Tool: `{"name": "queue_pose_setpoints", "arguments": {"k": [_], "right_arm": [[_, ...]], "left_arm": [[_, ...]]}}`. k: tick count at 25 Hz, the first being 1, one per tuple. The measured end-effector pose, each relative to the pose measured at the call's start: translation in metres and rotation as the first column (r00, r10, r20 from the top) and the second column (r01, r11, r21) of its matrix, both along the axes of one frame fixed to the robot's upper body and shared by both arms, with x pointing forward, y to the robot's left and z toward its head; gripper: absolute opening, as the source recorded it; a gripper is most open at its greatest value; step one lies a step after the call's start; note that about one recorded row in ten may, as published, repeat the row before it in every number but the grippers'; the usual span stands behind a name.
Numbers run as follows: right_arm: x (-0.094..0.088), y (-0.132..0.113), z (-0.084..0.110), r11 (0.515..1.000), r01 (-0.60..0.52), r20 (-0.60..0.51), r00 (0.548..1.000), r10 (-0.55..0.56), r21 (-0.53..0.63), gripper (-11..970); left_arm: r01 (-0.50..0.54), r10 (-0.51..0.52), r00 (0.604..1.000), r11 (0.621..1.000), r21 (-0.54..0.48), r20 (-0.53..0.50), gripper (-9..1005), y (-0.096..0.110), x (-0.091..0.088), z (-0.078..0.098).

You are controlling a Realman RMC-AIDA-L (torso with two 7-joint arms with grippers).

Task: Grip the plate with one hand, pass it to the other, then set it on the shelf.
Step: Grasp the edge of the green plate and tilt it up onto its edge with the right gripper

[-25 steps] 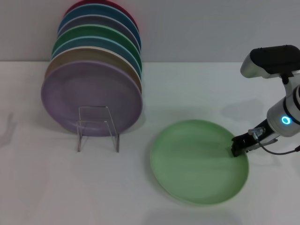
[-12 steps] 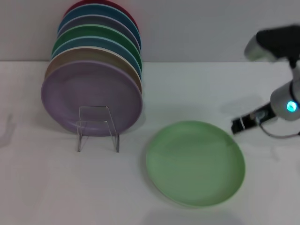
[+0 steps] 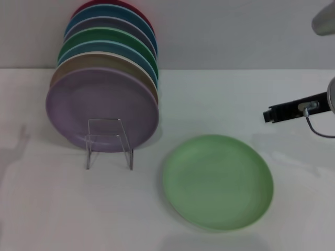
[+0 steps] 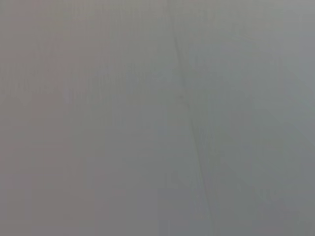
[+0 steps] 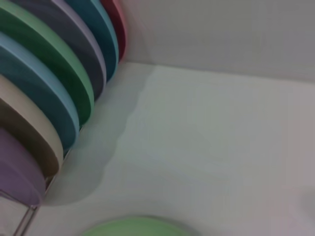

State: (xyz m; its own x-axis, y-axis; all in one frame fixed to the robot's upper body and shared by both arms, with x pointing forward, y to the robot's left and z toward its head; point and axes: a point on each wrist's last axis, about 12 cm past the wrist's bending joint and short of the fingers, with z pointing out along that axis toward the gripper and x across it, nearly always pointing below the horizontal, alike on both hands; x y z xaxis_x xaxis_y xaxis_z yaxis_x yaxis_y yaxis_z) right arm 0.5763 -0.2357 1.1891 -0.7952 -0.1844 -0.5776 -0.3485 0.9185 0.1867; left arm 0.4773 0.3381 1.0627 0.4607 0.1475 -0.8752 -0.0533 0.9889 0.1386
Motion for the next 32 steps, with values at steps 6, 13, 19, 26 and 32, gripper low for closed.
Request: {"name": "queue_pose_setpoints", "arguments": {"k": [6,13,19,26,32], "right_arm": [[0.001,-0.008,-0.002,0.999,0.025,-0.067,0.997,-0.026,-0.025,98],[0.008,-0.004,-0.015,0.994,0.012,-0.169,0.985,-0.031,-0.109,230],[0.012,0.003,-0.024,0.994,-0.007,-0.206,0.978,-0.016,-0.111,448],[0.013,0.011,-0.029,0.992,-0.029,-0.236,0.972,-0.001,-0.120,716],[0.012,0.012,-0.041,0.992,-0.035,-0.290,0.957,-0.003,-0.124,731]], "left_arm": [[-0.003,0.003,1.000,1.000,-0.003,-0.002,807,0.000,0.001,0.000],[-0.001,0.001,1.000,1.000,-0.005,-0.008,807,-0.001,0.003,0.000],[-0.002,0.002,1.000,1.000,-0.005,-0.015,807,-0.001,0.003,-0.001],[-0.004,0.004,1.000,1.000,-0.004,-0.020,807,0.000,0.003,-0.002],[-0.004,0.004,1.000,1.000,-0.004,-0.021,807,0.000,0.003,-0.002]]}}
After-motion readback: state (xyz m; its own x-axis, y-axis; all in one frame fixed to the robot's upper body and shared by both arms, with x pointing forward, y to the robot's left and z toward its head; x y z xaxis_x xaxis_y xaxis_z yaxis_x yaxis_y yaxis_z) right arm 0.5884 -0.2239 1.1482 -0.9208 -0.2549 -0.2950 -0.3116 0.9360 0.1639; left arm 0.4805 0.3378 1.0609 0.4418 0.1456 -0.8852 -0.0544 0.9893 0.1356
